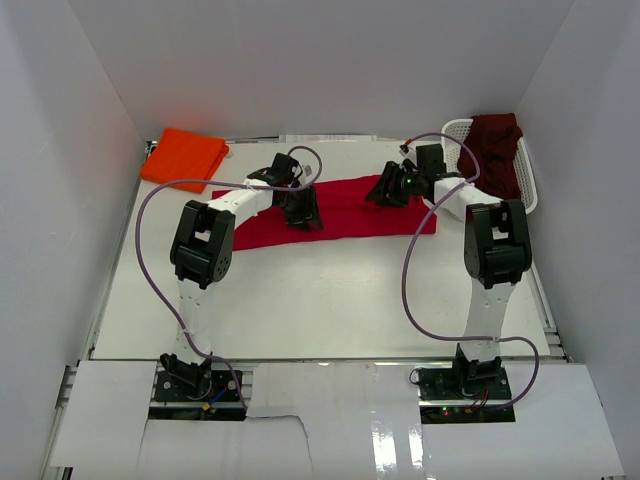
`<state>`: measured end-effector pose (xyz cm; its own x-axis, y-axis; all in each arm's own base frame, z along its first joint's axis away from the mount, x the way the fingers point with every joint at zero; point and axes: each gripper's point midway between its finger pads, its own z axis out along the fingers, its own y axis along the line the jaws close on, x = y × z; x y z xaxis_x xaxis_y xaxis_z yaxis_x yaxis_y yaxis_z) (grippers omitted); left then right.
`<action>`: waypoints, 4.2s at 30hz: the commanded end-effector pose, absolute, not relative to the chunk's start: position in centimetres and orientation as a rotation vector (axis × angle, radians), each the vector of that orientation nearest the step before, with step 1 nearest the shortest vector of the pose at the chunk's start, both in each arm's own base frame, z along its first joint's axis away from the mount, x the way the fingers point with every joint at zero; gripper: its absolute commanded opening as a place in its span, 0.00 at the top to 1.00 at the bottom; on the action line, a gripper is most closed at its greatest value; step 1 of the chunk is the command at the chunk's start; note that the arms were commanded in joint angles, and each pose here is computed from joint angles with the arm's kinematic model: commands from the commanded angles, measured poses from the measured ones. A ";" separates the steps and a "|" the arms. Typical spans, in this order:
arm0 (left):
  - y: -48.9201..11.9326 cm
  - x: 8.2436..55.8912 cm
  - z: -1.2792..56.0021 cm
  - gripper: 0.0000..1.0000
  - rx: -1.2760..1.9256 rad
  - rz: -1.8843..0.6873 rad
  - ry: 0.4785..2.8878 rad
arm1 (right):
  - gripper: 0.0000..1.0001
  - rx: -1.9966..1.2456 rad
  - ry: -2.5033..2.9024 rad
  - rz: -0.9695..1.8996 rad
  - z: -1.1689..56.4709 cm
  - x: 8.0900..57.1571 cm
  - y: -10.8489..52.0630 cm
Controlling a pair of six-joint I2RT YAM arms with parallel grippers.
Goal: Fold and stack the t-shirts
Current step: Fold the other side of the tshirt into a rectangle
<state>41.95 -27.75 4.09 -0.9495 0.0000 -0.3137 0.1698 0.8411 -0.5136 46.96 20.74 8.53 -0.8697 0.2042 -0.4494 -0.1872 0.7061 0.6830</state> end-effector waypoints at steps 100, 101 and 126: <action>-31.4 46.6 12.3 0.43 0.283 -0.918 2.521 | 0.50 -0.059 2.295 0.752 9.2 53.4 17.4; -31.8 46.8 12.5 0.42 0.286 -0.925 2.512 | 0.50 -0.064 2.293 0.726 9.5 53.1 17.0; -37.2 52.2 10.6 0.36 0.652 -0.962 2.114 | 0.50 0.120 2.479 0.603 3.5 49.7 13.4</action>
